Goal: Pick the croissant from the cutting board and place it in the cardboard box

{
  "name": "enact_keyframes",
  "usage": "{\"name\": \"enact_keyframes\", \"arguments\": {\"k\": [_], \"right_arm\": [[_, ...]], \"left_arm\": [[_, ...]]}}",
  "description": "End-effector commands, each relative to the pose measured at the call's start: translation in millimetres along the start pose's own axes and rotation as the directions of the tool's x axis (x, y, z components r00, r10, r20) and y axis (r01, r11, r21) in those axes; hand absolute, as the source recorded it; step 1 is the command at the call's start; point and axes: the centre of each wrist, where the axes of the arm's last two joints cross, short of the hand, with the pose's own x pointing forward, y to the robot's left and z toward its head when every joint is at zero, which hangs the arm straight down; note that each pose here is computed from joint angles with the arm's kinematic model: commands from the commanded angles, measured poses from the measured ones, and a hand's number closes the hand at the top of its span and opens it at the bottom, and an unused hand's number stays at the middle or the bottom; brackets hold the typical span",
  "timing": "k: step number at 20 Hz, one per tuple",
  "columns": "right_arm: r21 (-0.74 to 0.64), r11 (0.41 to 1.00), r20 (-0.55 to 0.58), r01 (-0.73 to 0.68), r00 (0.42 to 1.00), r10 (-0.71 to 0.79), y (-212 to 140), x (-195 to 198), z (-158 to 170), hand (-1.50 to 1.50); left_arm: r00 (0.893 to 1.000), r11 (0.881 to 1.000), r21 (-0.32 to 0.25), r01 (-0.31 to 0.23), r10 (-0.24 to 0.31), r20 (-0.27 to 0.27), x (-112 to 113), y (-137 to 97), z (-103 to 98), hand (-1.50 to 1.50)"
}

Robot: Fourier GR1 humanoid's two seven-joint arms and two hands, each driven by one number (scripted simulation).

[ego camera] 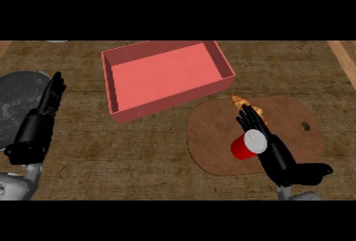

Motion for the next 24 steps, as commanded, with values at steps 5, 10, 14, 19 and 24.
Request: {"name": "enact_keyframes", "arguments": {"k": [5, 10, 14, 19, 24], "right_arm": [[0.162, 0.983, 0.307, -0.086, 0.951, 0.033, -25.9, 108.1, -96.9, -1.50], [-0.225, 0.925, 0.115, -0.307, 0.934, 0.338, -45.5, 89.4, -112.9, -1.50], [-0.194, 0.958, 0.215, -0.213, 0.943, 0.253, -87.7, 70.7, -121.4, -1.50], [-0.003, 0.807, 0.134, -0.591, 0.799, 0.586, -110.6, 116.1, -123.7, -1.50], [0.201, 0.580, 0.087, -0.789, 0.604, 0.792, -132.8, 163.8, -114.4, -1.50]], "left_arm": [[0.981, 1.000, -0.004, 0.012, -0.012, -0.193, -25.6, -1.7, 19.5, 0.00], [0.952, 0.999, -0.038, -0.023, 0.011, -0.307, -39.7, -18.1, 27.7, 0.00], [0.948, 0.999, -0.018, -0.038, 0.030, -0.316, -25.5, -28.6, 34.5, 0.00], [0.944, 0.999, -0.026, -0.033, 0.022, -0.330, -35.0, -27.7, 31.9, 0.00], [0.952, 0.999, -0.032, -0.031, 0.020, -0.307, -27.8, -28.5, 26.7, 0.00]]}}
